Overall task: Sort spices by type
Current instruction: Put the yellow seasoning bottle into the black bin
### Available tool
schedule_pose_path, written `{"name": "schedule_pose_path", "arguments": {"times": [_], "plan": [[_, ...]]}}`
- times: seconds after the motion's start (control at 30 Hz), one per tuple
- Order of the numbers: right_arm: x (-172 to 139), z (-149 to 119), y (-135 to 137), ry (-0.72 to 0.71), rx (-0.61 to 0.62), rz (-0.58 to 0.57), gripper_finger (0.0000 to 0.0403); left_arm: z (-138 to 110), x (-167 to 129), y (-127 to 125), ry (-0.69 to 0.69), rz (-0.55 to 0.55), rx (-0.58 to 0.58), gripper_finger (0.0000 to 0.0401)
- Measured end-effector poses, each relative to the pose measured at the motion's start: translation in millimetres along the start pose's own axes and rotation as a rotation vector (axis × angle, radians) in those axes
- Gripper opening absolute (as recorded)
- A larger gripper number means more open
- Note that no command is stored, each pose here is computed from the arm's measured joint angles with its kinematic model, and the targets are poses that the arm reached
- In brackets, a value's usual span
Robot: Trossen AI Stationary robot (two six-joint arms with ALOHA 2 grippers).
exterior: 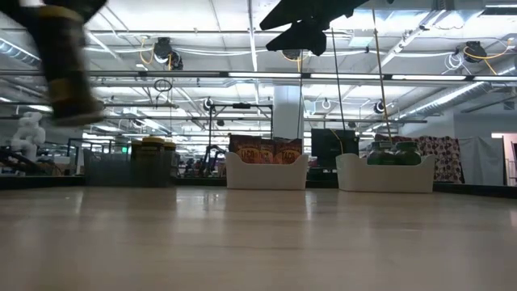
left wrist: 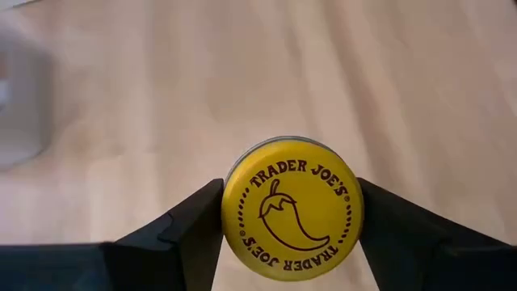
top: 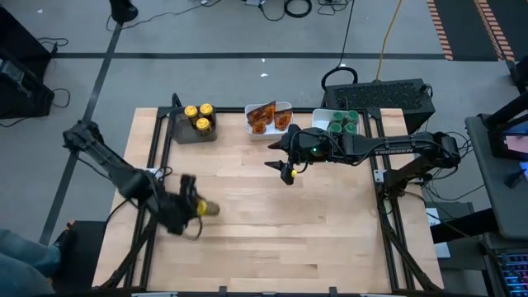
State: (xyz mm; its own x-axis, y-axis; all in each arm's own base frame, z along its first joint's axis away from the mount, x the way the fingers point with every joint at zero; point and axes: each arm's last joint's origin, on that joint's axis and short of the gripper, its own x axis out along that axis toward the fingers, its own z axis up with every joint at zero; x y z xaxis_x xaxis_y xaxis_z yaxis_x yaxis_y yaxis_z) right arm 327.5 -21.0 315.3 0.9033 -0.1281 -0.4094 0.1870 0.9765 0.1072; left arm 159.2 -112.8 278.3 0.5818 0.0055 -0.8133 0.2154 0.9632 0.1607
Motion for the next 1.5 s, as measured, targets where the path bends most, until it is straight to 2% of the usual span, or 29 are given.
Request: {"name": "schedule_pose_path", "arguments": {"times": [0.1,0.3,0.4,0.6,0.8,0.9,1.03,1.23,1.4,1.5], "plan": [[0.0,0.1,0.0,0.0,0.0,0.0,0.0263,-2.6,-11.1,29.2,-0.034,0.072,-0.18,0.0244],[0.0,0.1,0.0,0.0,0.0,0.0,0.0263,-16.9,-25.9,82.6,-0.064,0.286,-0.569,0.0244],[0.0,0.2,-0.6,-0.001,0.001,-0.002,0.0263,-23.5,-28.5,103.9,-0.056,0.356,-0.701,0.0244],[0.5,1.3,-8.3,-0.004,0.011,-0.023,0.0263,-42.9,-27.3,139.4,0.073,0.483,-0.905,0.0244],[0.7,2.3,-14.4,-0.007,0.035,-0.04,0.0263,-53.8,-26.1,171.4,0.114,0.604,-0.967,0.0244],[0.8,2.3,-15.3,-0.007,0.04,-0.043,0.0263,-64.9,-24.8,185.6,0.184,0.66,-1.043,0.0244],[0.7,2.3,-15.2,-0.007,0.05,-0.043,0.0263,-76.2,-23.4,202.8,0.251,0.696,-1.066,0.0244],[0.7,2.3,-15.2,-0.007,0.05,-0.043,0.0263,-83.3,-17.1,227.5,0.238,0.702,-1.079,0.0244],[0.7,2.0,-15.2,-0.004,0.06,-0.043,0.0263,-93.5,-5.3,244.2,0.318,0.706,-1.094,0.0244],[0.7,1.1,-15.4,0.005,0.064,-0.045,0.0263,-98.7,3.6,251.9,0.36,0.666,-1.1,0.0244]]}}
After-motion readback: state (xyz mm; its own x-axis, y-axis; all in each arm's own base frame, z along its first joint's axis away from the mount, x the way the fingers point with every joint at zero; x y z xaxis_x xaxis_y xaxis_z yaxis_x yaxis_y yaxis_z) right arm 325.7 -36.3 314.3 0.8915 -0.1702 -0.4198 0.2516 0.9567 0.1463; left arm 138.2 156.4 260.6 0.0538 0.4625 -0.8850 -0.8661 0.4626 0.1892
